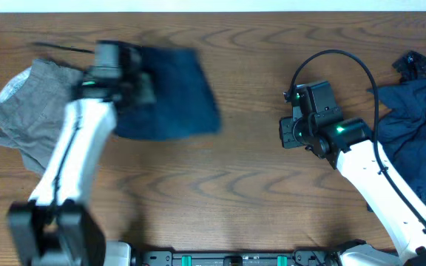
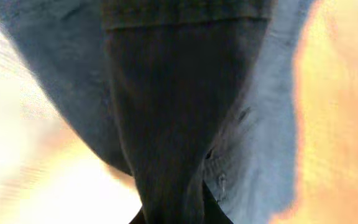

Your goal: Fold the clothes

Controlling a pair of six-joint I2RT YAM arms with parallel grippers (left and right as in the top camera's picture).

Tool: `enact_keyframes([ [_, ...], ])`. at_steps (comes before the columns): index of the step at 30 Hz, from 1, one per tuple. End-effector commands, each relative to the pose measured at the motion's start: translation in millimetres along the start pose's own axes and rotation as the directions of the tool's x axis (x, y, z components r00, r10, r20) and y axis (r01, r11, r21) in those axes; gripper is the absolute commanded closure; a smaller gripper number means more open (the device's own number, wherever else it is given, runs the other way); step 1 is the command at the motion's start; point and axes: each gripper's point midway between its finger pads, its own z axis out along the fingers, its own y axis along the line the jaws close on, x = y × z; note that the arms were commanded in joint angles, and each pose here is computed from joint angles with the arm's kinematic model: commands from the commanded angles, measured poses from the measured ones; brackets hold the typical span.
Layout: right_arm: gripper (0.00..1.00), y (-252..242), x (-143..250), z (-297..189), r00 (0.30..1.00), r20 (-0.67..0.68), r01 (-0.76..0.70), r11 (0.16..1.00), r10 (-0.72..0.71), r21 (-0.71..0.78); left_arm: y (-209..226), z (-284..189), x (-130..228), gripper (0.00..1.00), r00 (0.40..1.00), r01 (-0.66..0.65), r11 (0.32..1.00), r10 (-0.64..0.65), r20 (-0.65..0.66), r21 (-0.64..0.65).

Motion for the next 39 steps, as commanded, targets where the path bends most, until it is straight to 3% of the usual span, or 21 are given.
enact_keyframes([
  [1, 0.65, -3.4, -8.0, -7.2, 1.000, 0.028, 0.003, 1.000, -0.004, 0.012, 72.3, -44.4, -47.3, 0.94, 0.978, 0.113, 0.982, -0.082, 0.193, -0.153],
  [5, 0.65, -3.5, -7.9, -7.2, 1.000, 0.028, 0.003, 1.000, -0.004, 0.012, 152.8, -60.0, -51.1, 0.93, 0.945, 0.278, 0.929, -0.217, 0.246, -0.246],
  [7, 0.65, -3.4, -7.7, -7.2, 1.000, 0.027, 0.003, 1.000, -0.004, 0.012, 186.4, -58.0, -39.2, 0.87, 0.928, 0.349, 0.892, -0.288, 0.235, -0.287],
  [8, 0.65, -3.6, -7.2, -7.2, 1.000, 0.025, 0.004, 1.000, -0.004, 0.013, 200.7, -55.3, -31.1, 0.75, 0.919, 0.382, 0.872, -0.324, 0.225, -0.305],
  [10, 0.66, -3.6, -6.6, -7.1, 1.000, 0.023, 0.004, 1.000, -0.004, 0.013, 220.7, -49.5, -16.3, 0.19, 0.889, 0.456, 0.828, -0.406, 0.213, -0.326],
  [11, 0.66, -3.7, -6.2, -7.1, 1.000, 0.021, 0.004, 1.000, -0.004, 0.013, 228.9, -47.4, -8.6, 0.02, 0.866, 0.500, 0.799, -0.455, 0.208, -0.334],
  [14, 0.65, -4.4, -2.8, -7.1, 1.000, 0.007, 0.003, 1.000, -0.003, 0.016, 240.2, -48.9, 2.0, 0.02, 0.817, 0.575, 0.744, -0.536, 0.211, -0.340],
  [20, 0.64, -5.3, 1.0, -7.1, 1.000, -0.008, 0.000, 1.000, 0.000, 0.018, 206.5, -56.3, -19.4, 0.02, 0.826, 0.557, 0.812, -0.521, 0.212, -0.176],
  [24, 0.58, 5.9, 2.5, -7.3, 0.998, -0.021, -0.057, 0.997, 0.056, -0.046, 159.6, -47.3, -26.9, 0.02, 0.892, 0.440, 0.894, -0.424, 0.157, -0.088],
  [27, 0.52, 15.5, 4.1, -8.1, 0.998, -0.034, -0.060, 0.993, 0.057, -0.101, 112.9, -34.0, -21.1, 0.02, 0.957, 0.281, 0.958, -0.276, 0.087, -0.055],
  [29, 0.48, 16.2, 6.6, -8.3, 0.997, -0.046, -0.065, 0.992, 0.060, -0.110, 82.0, -26.2, -12.3, 0.02, 0.984, 0.174, 0.984, -0.172, 0.042, -0.045],
  [32, 0.35, 11.3, 7.9, -8.5, 0.996, -0.055, -0.081, 0.991, 0.076, -0.106, 42.0, -18.2, 13.6, 0.02, 0.998, 0.039, 0.998, -0.042, -0.049, -0.057],
  [33, 0.27, 7.9, 8.3, -9.2, 0.994, -0.061, -0.094, 0.990, 0.088, -0.107, 26.1, -16.9, 27.9, 0.02, 0.995, -0.010, 0.999, 0.006, -0.098, -0.042],
  [39, 0.10, -25.0, 15.1, -28.5, 0.984, -0.133, -0.126, 0.989, 0.114, -0.081, 1.1, -28.5, 98.8, 0.02, 0.933, -0.108, 0.993, 0.086, -0.350, -0.044],
])
